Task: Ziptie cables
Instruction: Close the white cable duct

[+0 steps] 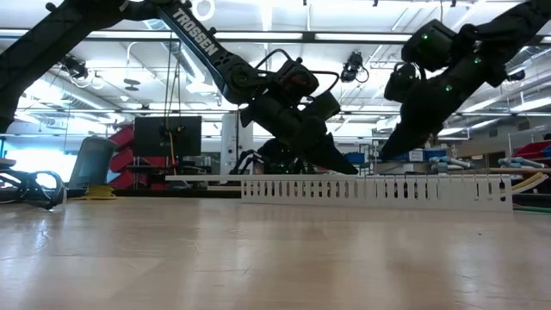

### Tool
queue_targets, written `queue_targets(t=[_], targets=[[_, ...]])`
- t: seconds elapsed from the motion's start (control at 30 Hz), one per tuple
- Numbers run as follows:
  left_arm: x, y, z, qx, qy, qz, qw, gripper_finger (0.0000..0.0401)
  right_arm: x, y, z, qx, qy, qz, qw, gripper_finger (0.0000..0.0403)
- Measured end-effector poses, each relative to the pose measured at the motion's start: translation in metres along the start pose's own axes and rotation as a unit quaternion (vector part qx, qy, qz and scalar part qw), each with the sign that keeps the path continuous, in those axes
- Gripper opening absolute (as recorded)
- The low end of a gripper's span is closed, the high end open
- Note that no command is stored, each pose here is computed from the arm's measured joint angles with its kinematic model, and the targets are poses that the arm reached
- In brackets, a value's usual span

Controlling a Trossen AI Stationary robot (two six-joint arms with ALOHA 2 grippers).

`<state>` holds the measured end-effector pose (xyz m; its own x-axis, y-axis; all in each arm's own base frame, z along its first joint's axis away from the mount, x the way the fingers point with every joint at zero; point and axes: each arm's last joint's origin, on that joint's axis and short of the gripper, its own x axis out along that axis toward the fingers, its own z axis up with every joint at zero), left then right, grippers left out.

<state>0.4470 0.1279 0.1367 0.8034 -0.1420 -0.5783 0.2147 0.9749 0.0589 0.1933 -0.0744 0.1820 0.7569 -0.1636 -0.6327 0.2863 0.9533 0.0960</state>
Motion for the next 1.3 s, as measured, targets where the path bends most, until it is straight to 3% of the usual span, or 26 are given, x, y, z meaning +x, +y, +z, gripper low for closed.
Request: queue_targets(t=[0.17, 0.47, 0.7, 1.0, 1.3], targets=[[0.000, 0.000, 0.000, 0.000, -0.001, 0.000, 1.000, 0.0000, -0.001, -0.005, -0.002, 0.036, 0.007, 0.025, 0.999, 0.0227], [0.000, 0.000, 0.000, 0.001, -0.002, 0.001, 1.000, 0.0000, 0.004, -0.006, -0.004, 0.023, 0.020, 0.023, 0.999, 0.0264], [0.000, 0.000, 0.001, 0.003, -0.006, 0.002, 1.000, 0.0000, 0.028, 0.001, -0.010, 0.024, 0.042, 0.070, 0.996, 0.0267], [0.000, 0.001, 0.001, 0.002, -0.007, 0.000, 1.000, 0.0000, 0.035, 0.011, -0.012, -0.028, 0.046, 0.019, 0.998, 0.0239], [0.001, -0.001, 0.001, 0.000, -0.008, -0.003, 1.000, 0.0000, 0.045, 0.018, -0.018, -0.046, 0.065, 0.016, 0.997, 0.0209]])
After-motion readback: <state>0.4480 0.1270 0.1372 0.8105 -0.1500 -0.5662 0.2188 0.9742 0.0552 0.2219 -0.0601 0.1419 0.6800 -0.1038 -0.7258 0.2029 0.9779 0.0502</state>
